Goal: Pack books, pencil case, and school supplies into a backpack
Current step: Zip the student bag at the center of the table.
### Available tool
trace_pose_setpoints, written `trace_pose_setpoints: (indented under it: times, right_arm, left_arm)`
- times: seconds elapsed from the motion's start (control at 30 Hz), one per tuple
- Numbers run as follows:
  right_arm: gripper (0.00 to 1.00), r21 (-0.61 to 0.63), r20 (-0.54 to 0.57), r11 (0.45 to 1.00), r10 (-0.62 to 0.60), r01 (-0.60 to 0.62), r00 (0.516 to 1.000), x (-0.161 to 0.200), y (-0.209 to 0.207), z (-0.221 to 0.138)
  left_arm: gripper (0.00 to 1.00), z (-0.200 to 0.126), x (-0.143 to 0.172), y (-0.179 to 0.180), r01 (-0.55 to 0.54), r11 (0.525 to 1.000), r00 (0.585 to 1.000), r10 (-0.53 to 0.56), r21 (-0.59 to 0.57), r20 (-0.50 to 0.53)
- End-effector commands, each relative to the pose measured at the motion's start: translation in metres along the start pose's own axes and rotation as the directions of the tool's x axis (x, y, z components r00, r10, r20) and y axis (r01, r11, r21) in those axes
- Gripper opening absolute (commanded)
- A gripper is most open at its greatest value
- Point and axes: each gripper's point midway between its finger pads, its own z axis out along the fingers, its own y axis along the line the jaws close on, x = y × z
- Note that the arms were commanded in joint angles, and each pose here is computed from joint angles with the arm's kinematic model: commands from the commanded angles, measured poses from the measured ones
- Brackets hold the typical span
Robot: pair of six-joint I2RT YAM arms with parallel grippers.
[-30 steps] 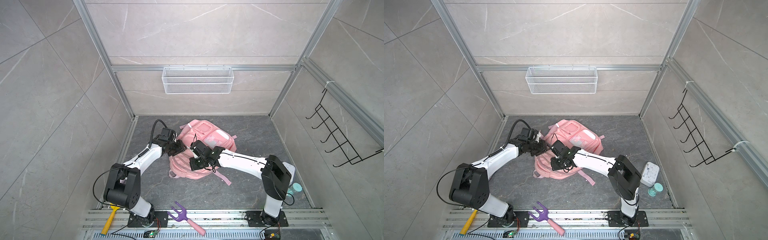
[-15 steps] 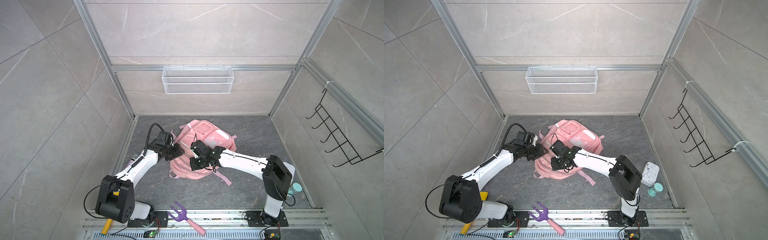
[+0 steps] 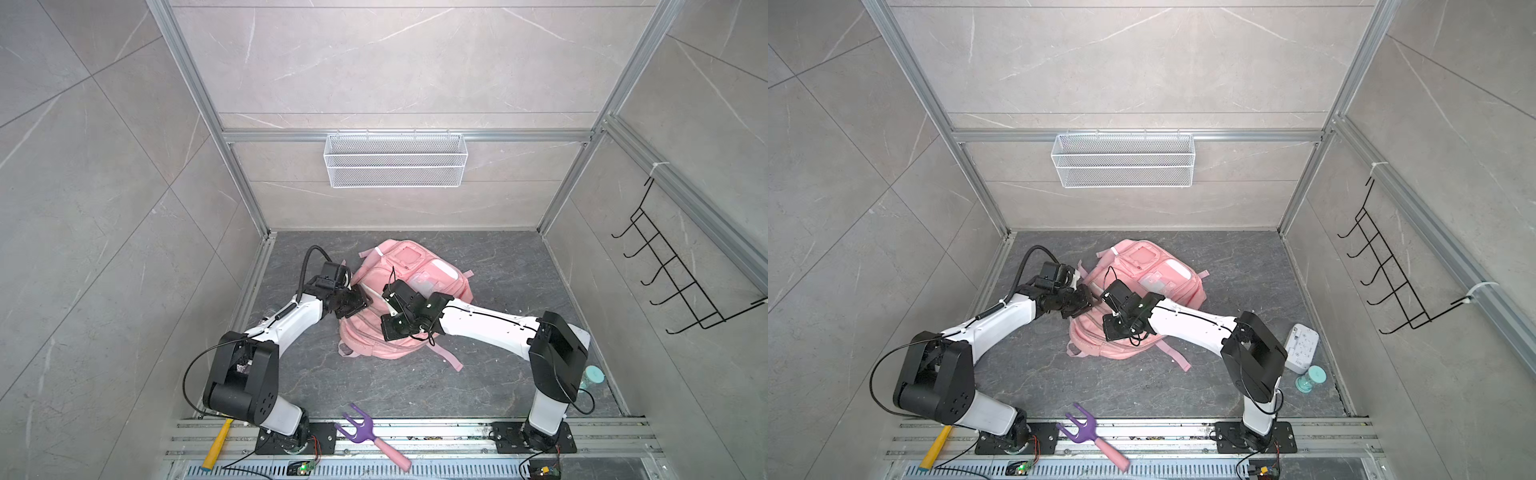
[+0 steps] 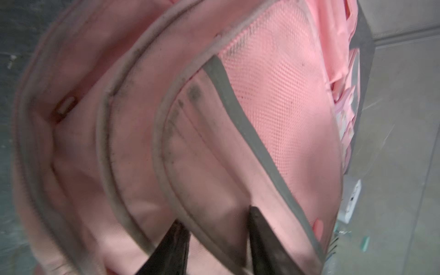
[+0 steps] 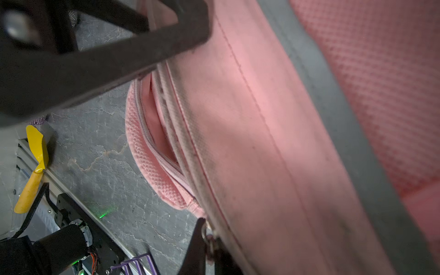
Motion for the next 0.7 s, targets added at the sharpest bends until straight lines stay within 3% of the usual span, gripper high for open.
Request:
trace_pose_setpoints:
  times: [0.0,0.13,0.67]
  right_arm:
    - [0.0,-0.028,0.015,0.999,-0.042,0.043,0.999,0.005,0.01,-0.02]
    - [0.0,0.034,0.019,0.998,-0.049,0.048,0.999,0.009,-0.006,-0.025]
    - [0.0,0.192,0.038,0.974,0.118,-0.123,0.992,0.013,-0.133,-0.051]
  left_arm:
    - [0.28,0.001,-0.014,-0.011,-0.018,1.0,0.999,0.018,0.021,0.029]
    - [0.0,-0.005,-0.02,-0.006,-0.029,0.999,0.998,0.03,-0.013,0.053]
    - [0.0,-0.014,-0.016,0.004,-0.023,1.0,0.999,0.023,-0.013,0.044]
